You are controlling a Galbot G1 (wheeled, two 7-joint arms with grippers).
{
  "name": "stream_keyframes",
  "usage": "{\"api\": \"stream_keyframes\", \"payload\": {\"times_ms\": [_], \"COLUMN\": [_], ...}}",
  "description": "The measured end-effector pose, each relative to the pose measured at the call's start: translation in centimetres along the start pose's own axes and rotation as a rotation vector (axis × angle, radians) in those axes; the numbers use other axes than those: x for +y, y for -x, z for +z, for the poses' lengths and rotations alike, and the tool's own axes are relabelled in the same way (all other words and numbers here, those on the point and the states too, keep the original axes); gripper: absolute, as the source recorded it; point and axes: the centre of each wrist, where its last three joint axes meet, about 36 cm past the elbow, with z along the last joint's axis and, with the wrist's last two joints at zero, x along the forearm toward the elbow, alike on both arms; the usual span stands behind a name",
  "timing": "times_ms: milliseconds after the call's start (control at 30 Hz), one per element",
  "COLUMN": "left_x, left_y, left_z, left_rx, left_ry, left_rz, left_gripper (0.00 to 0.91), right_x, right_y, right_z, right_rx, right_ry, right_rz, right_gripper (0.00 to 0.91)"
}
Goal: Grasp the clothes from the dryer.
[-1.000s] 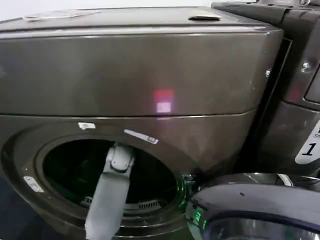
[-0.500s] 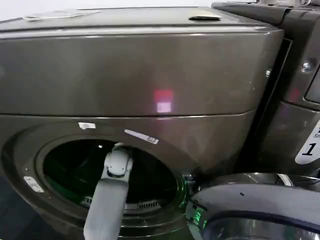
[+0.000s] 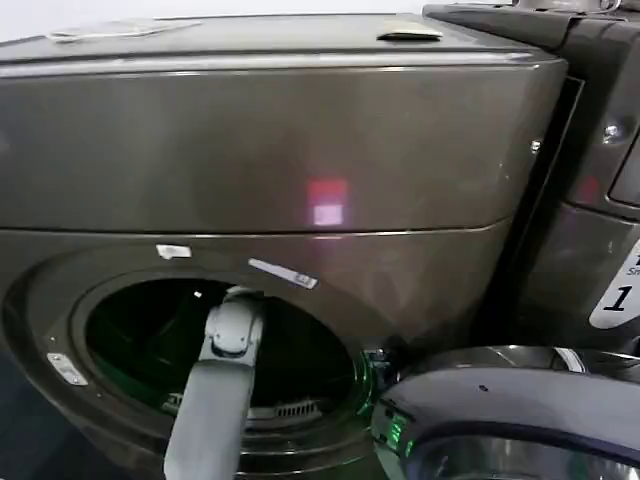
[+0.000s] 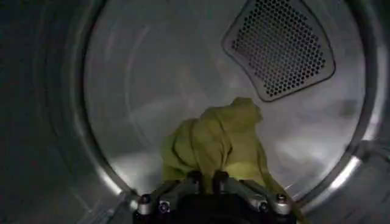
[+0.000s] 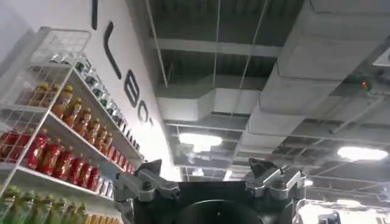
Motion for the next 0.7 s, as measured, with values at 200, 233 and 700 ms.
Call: {"api": "stream_keyframes", "payload": {"times_ms": [200, 233, 700], "left_x": [0.05, 0.06, 0.25], "left_y": [-0.22, -0.24, -0.74], "left_z": [0.05, 0.03, 0.26], "left_rx": [-0.002, -0.002, -0.008], "left_ry": [-0.001, -0.002, -0.002], "left_rz": [0.004, 0.005, 0.008], "left_gripper": [0.0, 0.0, 0.0], "right_x": [0.15, 0.14, 0.26], "right_y": [-0.09, -0.08, -0.13], "right_z": [-0.11, -0.13, -0.24], "right_rx": [0.002, 0.003, 0.004], "right_ry": [-0.001, -0.002, -0.006], "right_rz": [-0.003, -0.004, -0.016], "right_gripper": [0.907, 0.907, 0.907]}}
